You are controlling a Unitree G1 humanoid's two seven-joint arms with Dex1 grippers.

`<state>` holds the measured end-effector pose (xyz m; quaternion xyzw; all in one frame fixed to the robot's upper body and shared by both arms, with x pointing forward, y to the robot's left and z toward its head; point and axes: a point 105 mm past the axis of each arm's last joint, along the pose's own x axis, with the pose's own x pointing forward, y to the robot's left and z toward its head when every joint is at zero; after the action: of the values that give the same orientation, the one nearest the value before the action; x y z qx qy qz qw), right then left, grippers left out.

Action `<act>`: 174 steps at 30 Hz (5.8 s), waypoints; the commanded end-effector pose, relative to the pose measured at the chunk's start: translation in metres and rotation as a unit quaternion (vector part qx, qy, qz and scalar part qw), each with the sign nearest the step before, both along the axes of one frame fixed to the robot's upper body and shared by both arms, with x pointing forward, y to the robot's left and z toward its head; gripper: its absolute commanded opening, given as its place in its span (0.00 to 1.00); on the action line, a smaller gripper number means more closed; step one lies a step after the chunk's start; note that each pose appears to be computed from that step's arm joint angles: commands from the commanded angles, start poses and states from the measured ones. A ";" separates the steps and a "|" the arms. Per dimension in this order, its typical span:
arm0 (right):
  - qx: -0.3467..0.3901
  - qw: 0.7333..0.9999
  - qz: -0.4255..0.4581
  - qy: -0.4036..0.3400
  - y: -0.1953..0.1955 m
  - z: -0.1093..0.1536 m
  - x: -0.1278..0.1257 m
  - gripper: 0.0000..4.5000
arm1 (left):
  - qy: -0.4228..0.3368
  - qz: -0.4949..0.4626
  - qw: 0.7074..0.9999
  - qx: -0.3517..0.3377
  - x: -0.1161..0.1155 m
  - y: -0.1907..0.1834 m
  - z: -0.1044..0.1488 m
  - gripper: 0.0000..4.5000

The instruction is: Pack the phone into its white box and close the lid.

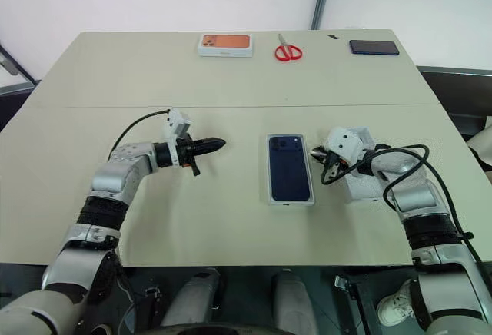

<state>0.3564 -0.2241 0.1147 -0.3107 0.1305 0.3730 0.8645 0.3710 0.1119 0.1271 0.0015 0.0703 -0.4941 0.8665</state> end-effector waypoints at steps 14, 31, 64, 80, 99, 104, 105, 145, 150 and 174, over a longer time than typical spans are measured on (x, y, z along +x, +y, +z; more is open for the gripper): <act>0.020 0.992 -0.125 0.012 -0.026 0.044 -0.005 0.96 | -0.066 -0.012 0.998 0.007 -0.022 0.034 0.030 0.72; 0.061 0.952 -0.259 0.149 -0.020 0.036 -0.053 0.96 | -0.155 -0.090 0.983 0.034 -0.073 0.042 0.017 0.72; 0.127 0.946 -0.297 0.031 -0.008 0.017 -0.084 0.96 | -0.160 -0.100 0.982 0.018 -0.078 0.029 0.011 0.72; 0.092 0.943 -0.320 0.022 -0.006 0.007 -0.067 0.96 | -0.160 -0.091 0.983 0.013 -0.077 0.024 0.011 0.72; 0.085 0.911 -0.359 0.185 -0.007 0.017 -0.050 0.96 | -0.152 -0.078 0.985 0.006 -0.076 0.015 0.007 0.72; 0.072 0.912 -0.359 0.185 -0.006 0.014 -0.050 0.96 | -0.151 -0.073 0.986 0.005 -0.078 0.015 0.005 0.72; 0.066 0.913 -0.360 0.180 -0.007 0.014 -0.050 0.96 | -0.151 -0.072 0.986 0.005 -0.078 0.015 0.005 0.72; 0.552 0.784 0.011 0.283 0.134 0.081 -0.070 0.01 | -0.155 -0.028 0.987 0.001 -0.078 0.043 0.017 0.73; 0.555 0.762 0.039 0.331 0.138 0.073 -0.086 0.01 | -0.154 -0.022 0.988 -0.002 -0.078 0.043 0.017 0.73; 0.592 0.684 -0.055 0.422 0.161 0.055 -0.084 0.01 | -0.146 -0.023 0.989 -0.024 -0.078 0.025 0.016 0.73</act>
<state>0.2716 -0.0648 0.1668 0.4682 0.2527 0.4184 0.7361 0.2946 0.1421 0.1334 0.0497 -0.0510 -0.5045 0.8605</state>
